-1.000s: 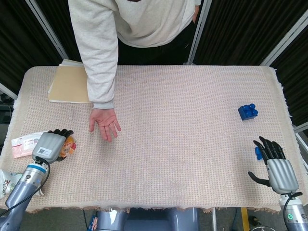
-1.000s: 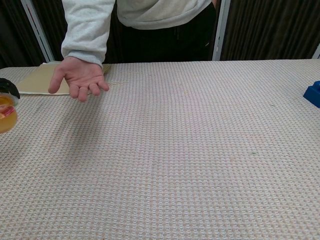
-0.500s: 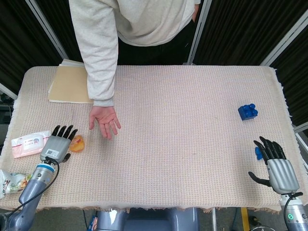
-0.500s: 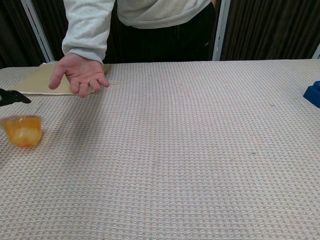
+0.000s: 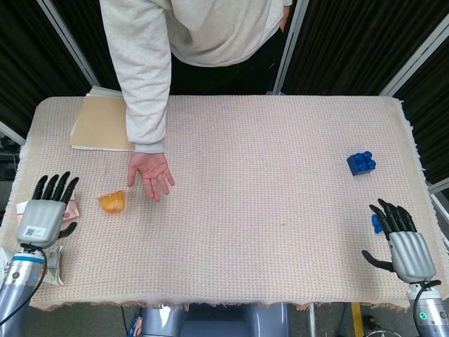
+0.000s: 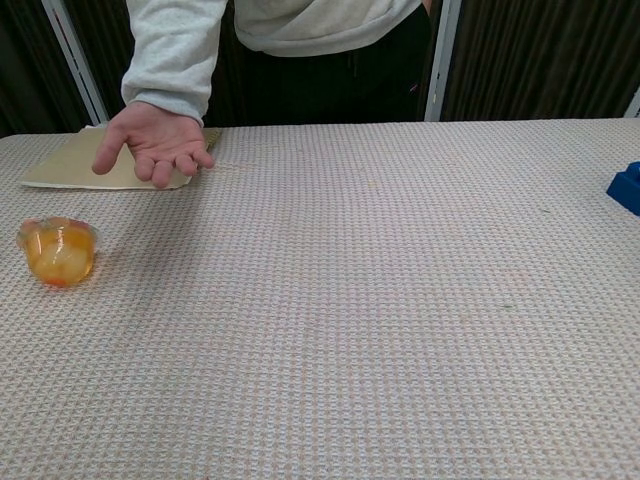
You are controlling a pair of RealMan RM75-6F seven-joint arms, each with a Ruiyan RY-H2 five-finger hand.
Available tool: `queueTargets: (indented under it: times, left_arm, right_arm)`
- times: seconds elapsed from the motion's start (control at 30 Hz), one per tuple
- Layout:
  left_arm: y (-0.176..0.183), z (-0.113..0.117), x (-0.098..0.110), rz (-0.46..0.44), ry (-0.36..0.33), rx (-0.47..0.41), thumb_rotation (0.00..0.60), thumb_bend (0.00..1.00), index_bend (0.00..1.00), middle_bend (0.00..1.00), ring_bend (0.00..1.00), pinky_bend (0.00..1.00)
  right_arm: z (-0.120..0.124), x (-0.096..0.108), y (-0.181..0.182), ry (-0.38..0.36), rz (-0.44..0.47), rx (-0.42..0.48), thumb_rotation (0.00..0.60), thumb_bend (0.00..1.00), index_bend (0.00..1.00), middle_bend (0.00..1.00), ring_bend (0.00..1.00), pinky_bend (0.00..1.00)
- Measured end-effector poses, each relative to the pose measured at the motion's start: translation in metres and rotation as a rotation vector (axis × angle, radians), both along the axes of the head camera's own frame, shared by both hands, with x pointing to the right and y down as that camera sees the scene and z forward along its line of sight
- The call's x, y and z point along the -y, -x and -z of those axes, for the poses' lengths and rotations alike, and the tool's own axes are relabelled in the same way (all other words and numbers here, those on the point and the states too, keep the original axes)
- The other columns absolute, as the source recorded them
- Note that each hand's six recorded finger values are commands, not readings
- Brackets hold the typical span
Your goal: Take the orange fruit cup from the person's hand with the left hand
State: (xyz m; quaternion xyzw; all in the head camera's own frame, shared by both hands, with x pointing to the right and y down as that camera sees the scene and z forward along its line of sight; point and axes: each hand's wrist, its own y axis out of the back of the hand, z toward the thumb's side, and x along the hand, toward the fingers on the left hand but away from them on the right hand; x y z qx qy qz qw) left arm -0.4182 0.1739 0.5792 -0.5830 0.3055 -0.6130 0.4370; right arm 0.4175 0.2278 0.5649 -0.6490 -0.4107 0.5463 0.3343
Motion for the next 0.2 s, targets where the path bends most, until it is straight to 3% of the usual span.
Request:
queueTargets:
  times: [0.13, 0.2]
  left_arm:
    - [0.022, 0.023, -0.020, 0.024, -0.094, -0.039, 0.600, 0.20, 0.00, 0.00, 0.00, 0.00]
    - [0.033, 0.027, -0.029, 0.040, -0.110, -0.046, 0.600, 0.19, 0.00, 0.00, 0.00, 0.00]
  right_arm:
    - [-0.001, 0.000, 0.001, 0.002, 0.000, -0.001, 0.600, 0.12, 0.09, 0.00, 0.00, 0.00]
    - [-0.001, 0.001, 0.001, -0.001, 0.002, -0.003, 0.600, 0.12, 0.09, 0.00, 0.00, 0.00]
